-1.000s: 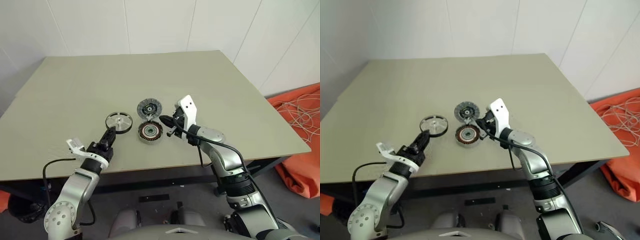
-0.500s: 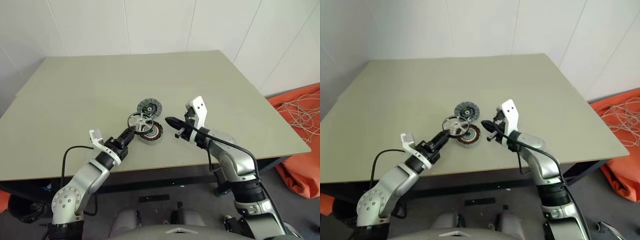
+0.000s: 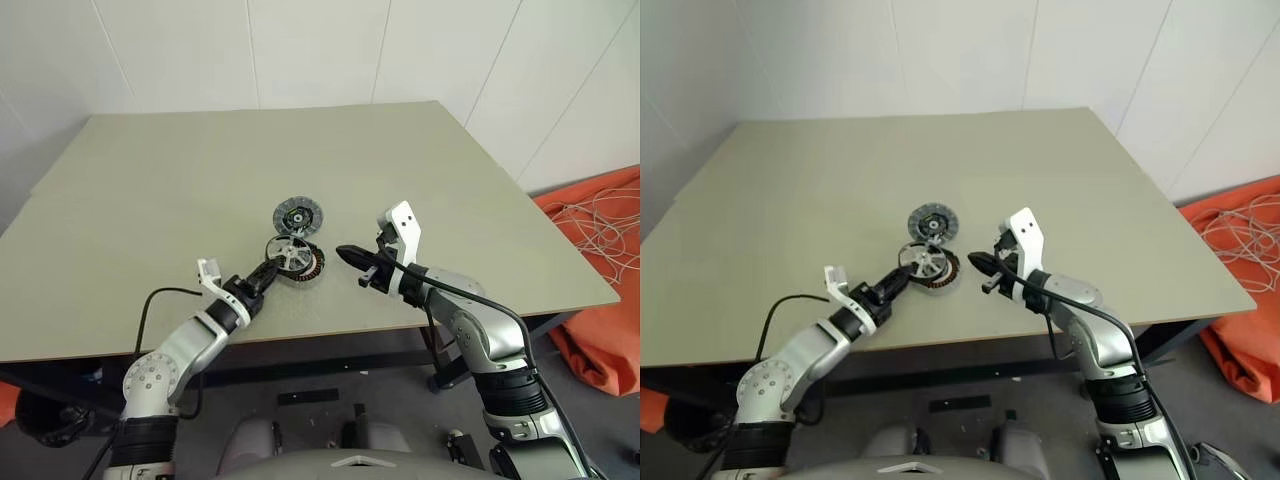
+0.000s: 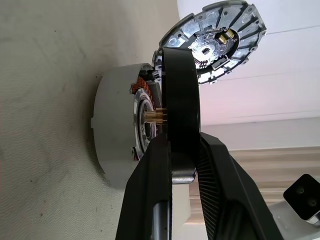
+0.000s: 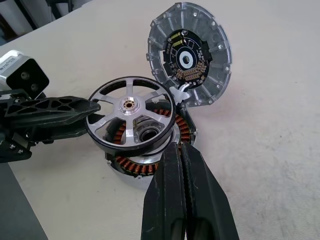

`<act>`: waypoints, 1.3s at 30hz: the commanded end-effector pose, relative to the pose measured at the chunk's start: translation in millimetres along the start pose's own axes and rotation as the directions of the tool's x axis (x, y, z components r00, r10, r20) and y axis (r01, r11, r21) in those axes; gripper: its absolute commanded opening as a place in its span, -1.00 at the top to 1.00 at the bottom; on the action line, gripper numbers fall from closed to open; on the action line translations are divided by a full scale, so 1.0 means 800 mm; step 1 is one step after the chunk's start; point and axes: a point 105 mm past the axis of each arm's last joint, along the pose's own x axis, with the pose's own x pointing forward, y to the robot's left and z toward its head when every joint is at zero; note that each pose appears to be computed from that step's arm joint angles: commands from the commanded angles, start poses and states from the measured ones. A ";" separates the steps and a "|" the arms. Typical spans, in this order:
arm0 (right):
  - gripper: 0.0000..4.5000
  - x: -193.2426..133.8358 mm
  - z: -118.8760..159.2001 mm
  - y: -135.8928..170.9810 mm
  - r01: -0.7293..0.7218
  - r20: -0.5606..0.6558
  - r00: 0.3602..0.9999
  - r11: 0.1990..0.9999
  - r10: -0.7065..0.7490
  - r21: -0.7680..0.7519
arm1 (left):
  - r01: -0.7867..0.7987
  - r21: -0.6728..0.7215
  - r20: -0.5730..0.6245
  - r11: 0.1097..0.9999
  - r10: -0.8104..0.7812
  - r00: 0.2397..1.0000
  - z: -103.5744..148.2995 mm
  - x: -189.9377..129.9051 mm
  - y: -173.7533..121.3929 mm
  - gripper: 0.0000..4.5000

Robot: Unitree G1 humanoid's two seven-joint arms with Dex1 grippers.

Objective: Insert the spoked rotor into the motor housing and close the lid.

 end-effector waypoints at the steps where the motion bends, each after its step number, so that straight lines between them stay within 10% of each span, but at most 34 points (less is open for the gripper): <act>1: 1.00 -0.001 0.021 0.007 -0.013 0.054 0.998 0.999 0.015 -0.041 | 0.068 0.019 -0.028 0.997 -0.068 0.997 -0.002 0.010 -0.016 0.83; 26: 1.00 0.003 0.020 0.008 -0.008 0.053 0.999 0.999 0.011 -0.051 | 0.065 0.028 -0.020 0.998 -0.064 0.998 -0.004 0.023 -0.018 0.83; 39: 1.00 0.006 0.021 0.010 -0.017 0.050 0.999 0.998 0.020 -0.056 | 0.049 0.026 -0.014 0.998 -0.048 0.999 -0.005 0.019 -0.019 -0.97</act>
